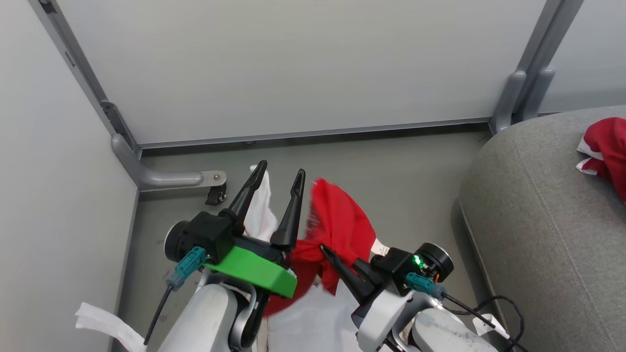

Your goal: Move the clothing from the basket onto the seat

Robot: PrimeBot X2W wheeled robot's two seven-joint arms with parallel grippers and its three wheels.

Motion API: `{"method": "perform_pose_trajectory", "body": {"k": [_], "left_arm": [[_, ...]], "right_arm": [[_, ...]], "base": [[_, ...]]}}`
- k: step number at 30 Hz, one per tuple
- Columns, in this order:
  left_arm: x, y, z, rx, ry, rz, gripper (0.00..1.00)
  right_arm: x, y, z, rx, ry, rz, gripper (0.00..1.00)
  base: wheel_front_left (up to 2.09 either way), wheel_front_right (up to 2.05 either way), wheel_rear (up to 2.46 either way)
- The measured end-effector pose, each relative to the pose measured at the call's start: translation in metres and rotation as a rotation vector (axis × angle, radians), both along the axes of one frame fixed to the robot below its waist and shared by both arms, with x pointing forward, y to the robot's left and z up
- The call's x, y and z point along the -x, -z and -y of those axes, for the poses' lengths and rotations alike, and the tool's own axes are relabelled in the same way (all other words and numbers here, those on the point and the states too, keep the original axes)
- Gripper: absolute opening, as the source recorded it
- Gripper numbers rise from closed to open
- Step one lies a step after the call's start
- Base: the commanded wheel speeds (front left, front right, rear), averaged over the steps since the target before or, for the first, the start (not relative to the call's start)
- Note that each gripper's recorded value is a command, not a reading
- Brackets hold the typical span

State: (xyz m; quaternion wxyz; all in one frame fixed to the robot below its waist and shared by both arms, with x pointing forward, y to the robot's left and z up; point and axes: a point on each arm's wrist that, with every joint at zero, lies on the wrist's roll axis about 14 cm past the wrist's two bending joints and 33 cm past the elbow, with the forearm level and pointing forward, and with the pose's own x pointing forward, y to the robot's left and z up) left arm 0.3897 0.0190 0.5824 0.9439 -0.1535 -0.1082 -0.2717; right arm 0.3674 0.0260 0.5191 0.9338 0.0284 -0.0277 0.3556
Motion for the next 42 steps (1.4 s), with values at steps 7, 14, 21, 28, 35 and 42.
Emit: {"method": "perform_pose_trajectory", "body": {"k": [7,14,21,28,35,42], "left_arm": [[-0.005,0.016,0.008,-0.041,0.012,-0.027,1.0],[-0.004,0.032,0.033,-0.078,0.079,-0.051,1.0],[0.0,0.039,0.074,-0.089,0.195,-0.054,1.0],[0.017,0.048,0.133,-0.104,0.378,-0.062,1.0],[0.031,0.057,0.179,-0.1,0.543,-0.079,1.0],[0.024,0.072,0.189,-0.1,0.596,-0.098,1.0]], "right_arm": [[-0.002,-0.009,0.023,-0.028,0.075,0.021,0.0],[-0.002,-0.017,0.064,-0.046,0.206,0.048,0.0],[0.005,-0.027,0.116,-0.052,0.369,0.081,0.0],[0.015,-0.04,0.178,-0.045,0.561,0.128,0.0],[0.019,-0.046,0.232,0.007,0.725,0.157,0.0],[0.002,-0.103,0.286,0.186,0.795,0.343,0.0]], "base": [[0.0,0.0,0.0],[0.0,0.0,0.0],[0.0,0.0,0.0],[0.0,0.0,0.0],[0.0,0.0,0.0],[0.05,0.05,0.05]]}}
